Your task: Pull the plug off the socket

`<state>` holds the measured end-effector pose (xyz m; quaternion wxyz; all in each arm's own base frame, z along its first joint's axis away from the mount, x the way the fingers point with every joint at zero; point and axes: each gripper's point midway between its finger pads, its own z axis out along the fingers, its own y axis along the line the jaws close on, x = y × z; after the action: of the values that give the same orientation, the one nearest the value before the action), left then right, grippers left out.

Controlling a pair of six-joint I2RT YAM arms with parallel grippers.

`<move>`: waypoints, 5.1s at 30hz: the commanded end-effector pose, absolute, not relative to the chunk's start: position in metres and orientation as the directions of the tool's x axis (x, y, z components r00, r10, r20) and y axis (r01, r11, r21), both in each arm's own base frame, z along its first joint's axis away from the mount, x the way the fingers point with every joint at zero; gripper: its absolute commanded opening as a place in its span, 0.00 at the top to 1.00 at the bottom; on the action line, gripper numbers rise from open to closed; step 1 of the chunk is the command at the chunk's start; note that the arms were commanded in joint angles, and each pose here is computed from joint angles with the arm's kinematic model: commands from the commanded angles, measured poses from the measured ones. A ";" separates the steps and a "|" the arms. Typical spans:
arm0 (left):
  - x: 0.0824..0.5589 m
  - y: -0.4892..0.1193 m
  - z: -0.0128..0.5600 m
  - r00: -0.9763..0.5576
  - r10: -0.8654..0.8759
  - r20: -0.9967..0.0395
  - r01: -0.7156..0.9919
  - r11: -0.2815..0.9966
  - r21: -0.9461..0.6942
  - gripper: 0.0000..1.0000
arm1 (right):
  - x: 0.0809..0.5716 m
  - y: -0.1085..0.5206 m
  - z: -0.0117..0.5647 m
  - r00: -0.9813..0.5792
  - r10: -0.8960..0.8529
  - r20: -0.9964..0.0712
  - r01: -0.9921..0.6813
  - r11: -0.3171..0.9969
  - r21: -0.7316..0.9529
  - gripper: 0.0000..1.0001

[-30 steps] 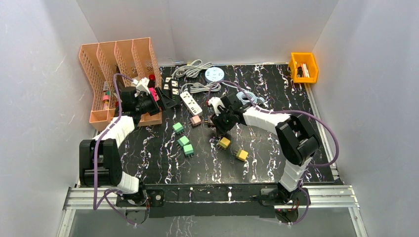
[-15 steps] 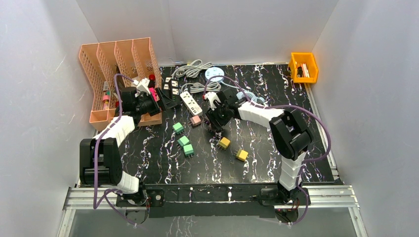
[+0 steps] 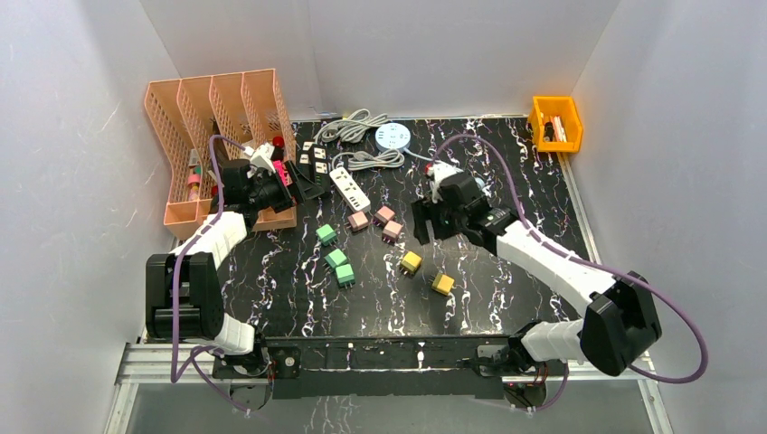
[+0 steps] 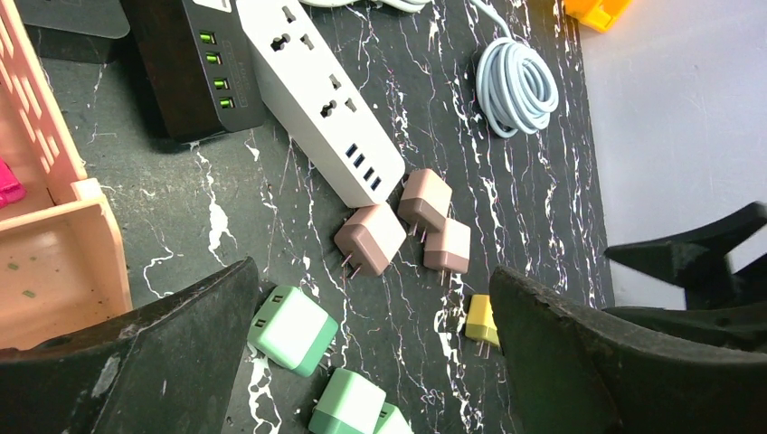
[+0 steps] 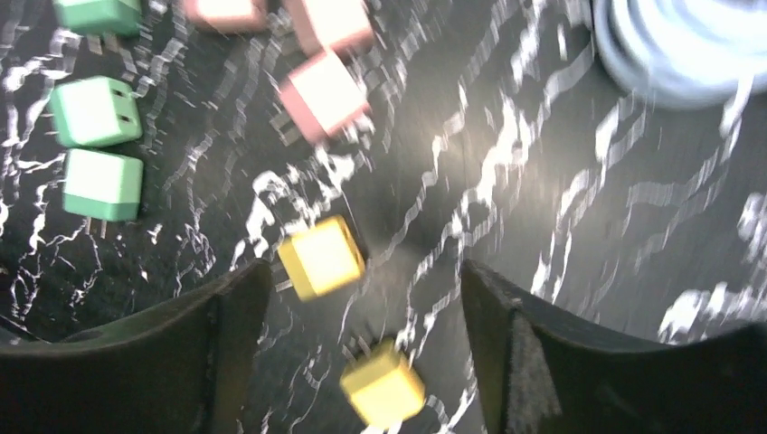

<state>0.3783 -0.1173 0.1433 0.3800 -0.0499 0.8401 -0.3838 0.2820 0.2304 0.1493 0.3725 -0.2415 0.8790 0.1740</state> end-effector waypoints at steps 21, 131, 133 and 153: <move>0.374 -0.119 0.161 -0.700 -0.384 -0.601 0.227 0.679 -0.698 0.02 | 0.194 0.166 0.068 -0.869 0.452 -0.202 0.427 0.891 0.155 0.28; 0.366 -0.140 0.152 -0.671 -0.316 -0.671 0.228 0.773 -0.592 0.02 | 0.254 0.287 0.139 -0.586 -0.428 -0.688 -0.668 0.736 0.111 0.01; 0.368 -0.139 0.157 -0.668 -0.281 -0.689 0.247 0.790 -0.562 0.02 | 0.264 0.283 0.164 -0.541 -0.387 -0.747 -0.653 0.753 0.083 0.02; 0.370 -0.103 0.219 -0.496 -0.315 -0.809 0.159 0.883 -0.441 0.02 | 0.329 0.195 0.260 -0.297 0.078 -0.952 -0.459 0.862 0.214 0.02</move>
<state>0.3739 -0.1100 0.1855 0.4397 -0.0518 0.8629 -0.2437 0.3173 0.2126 0.1966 0.4765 -0.1807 0.8369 0.1997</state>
